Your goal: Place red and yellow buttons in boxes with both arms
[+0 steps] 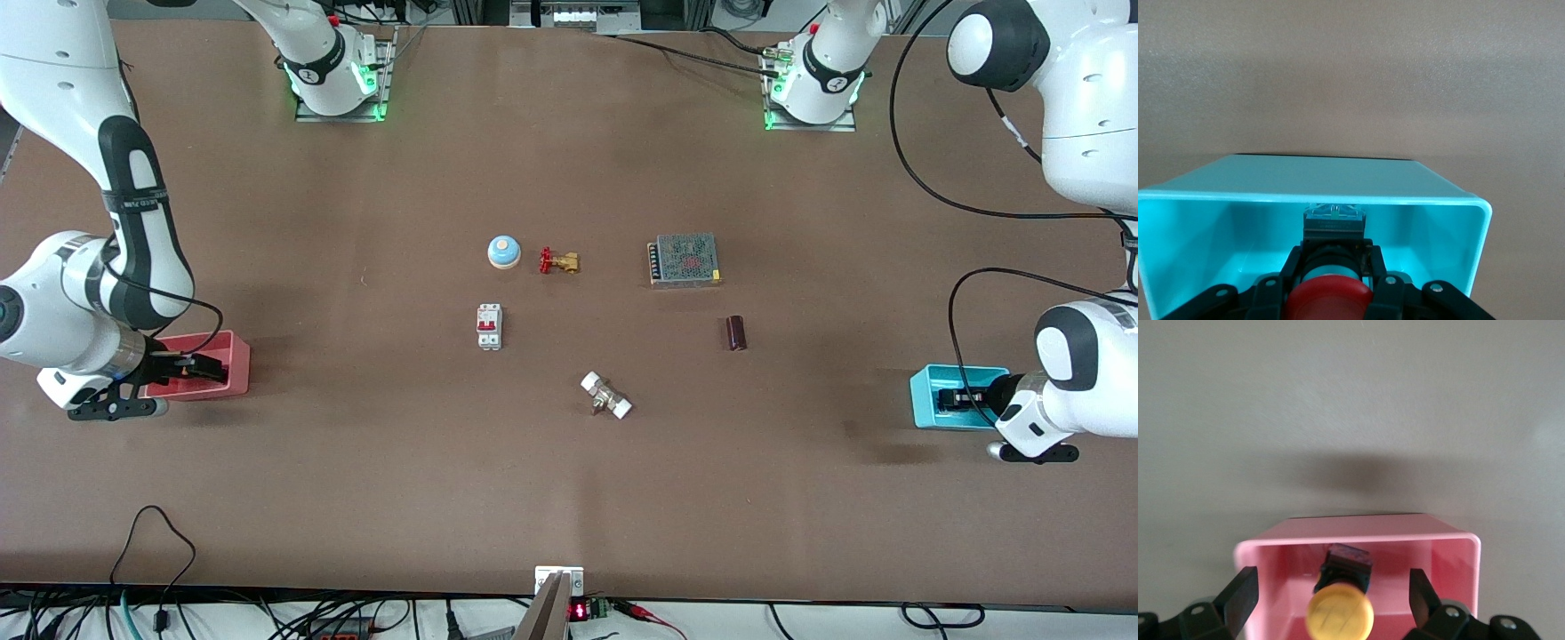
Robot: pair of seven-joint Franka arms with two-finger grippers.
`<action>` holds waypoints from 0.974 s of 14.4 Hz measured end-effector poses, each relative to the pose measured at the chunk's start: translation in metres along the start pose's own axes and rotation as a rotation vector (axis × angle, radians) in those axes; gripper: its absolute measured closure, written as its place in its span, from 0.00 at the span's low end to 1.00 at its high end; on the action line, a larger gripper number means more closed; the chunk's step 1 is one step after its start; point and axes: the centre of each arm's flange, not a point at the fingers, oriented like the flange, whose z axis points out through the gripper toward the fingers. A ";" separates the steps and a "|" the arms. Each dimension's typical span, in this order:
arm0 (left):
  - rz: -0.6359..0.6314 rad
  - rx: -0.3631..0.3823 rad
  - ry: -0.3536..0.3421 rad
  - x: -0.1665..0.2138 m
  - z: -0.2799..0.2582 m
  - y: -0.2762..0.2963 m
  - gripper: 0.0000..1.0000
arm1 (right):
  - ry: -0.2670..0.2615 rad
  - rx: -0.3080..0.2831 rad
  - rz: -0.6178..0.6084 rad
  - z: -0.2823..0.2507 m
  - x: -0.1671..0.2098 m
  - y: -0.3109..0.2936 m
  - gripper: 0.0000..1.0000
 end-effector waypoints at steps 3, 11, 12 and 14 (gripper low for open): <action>0.001 0.002 0.009 0.001 -0.004 -0.001 0.36 | 0.040 0.025 -0.018 -0.086 0.000 -0.012 0.00; 0.020 0.027 0.114 -0.025 -0.141 0.019 0.00 | 0.082 -0.072 -0.173 -0.307 -0.063 -0.116 0.00; 0.033 0.031 0.124 -0.036 -0.168 0.031 0.00 | 0.078 -0.062 -0.148 -0.318 -0.070 -0.130 0.00; 0.073 0.046 0.153 -0.059 -0.212 0.066 0.00 | 0.062 -0.053 -0.120 -0.326 -0.078 -0.144 0.00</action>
